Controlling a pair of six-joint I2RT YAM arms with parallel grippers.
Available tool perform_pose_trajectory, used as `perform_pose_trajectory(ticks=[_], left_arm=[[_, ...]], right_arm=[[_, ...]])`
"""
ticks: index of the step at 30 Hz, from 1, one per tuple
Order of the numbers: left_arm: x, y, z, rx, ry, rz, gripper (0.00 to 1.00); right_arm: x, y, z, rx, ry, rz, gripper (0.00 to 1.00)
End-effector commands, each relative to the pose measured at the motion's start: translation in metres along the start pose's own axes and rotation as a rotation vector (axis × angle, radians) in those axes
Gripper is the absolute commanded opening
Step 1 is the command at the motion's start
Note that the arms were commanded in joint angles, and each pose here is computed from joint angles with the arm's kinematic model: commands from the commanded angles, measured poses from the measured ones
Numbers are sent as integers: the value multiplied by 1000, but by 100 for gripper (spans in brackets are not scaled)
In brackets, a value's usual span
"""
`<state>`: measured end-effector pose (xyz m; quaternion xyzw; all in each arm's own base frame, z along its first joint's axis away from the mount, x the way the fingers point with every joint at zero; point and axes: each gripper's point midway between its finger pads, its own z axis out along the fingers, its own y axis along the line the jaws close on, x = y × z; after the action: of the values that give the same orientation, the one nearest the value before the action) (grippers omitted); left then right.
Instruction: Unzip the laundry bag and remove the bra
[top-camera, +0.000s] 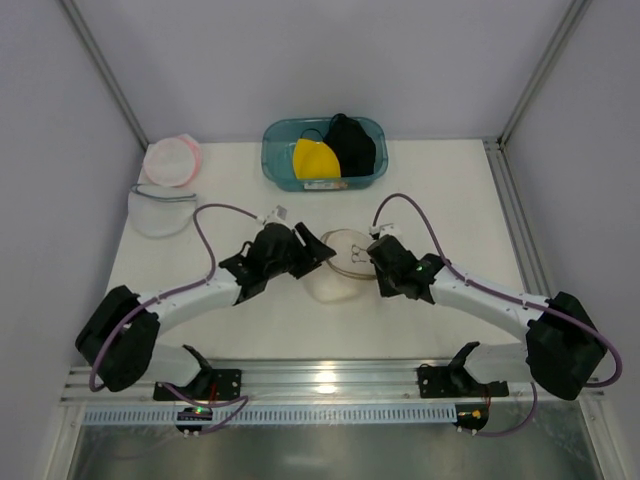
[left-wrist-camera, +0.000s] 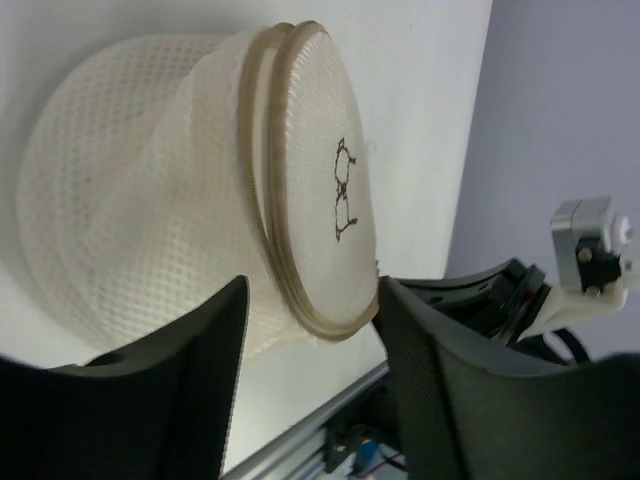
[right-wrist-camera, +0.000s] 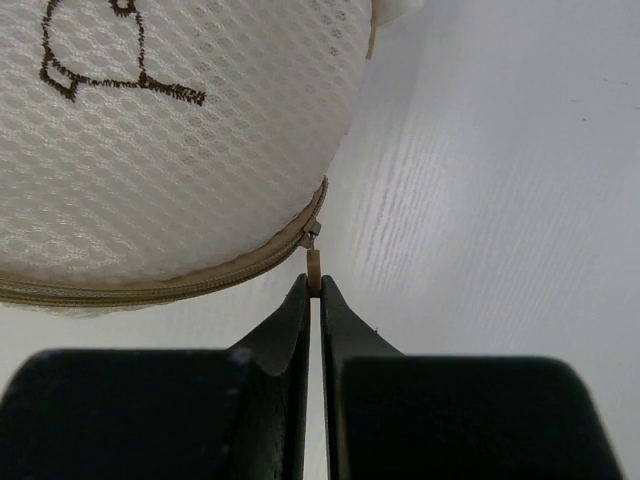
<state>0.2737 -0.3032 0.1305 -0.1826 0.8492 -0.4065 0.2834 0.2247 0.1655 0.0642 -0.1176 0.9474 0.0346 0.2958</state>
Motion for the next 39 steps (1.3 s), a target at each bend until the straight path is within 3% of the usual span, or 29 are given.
perform_pose_trajectory(ticks=[1,2,5,11,12,16,19,26,39], left_arm=[[-10,-11,-17,45,-43,-4,71],[-11,-11,-19,45,-48,-10,85],[-14,-6,-32,22,-73,-13,97],[-19,2,-56,5,-112,-23,100],[-20,1,-63,12,-124,-24,99],[-23,11,-78,-12,-154,-12,99],[-27,19,-90,-29,-184,-7,99],[-29,27,-107,-32,-214,-4,100],[-23,39,-122,-27,-214,-21,99]], right_arm=[[-22,-16,-2,118,-57,28,4],[-23,-17,-3,130,-61,31,4],[-30,-25,-5,176,-81,34,4],[-37,-45,-14,282,-106,35,4],[-38,-48,-15,293,-110,39,29],[-39,-33,-27,175,-114,25,81],[-41,-14,-46,19,-124,7,97],[-61,35,-85,-241,-180,-25,97],[-148,79,-32,-131,-202,-35,97]])
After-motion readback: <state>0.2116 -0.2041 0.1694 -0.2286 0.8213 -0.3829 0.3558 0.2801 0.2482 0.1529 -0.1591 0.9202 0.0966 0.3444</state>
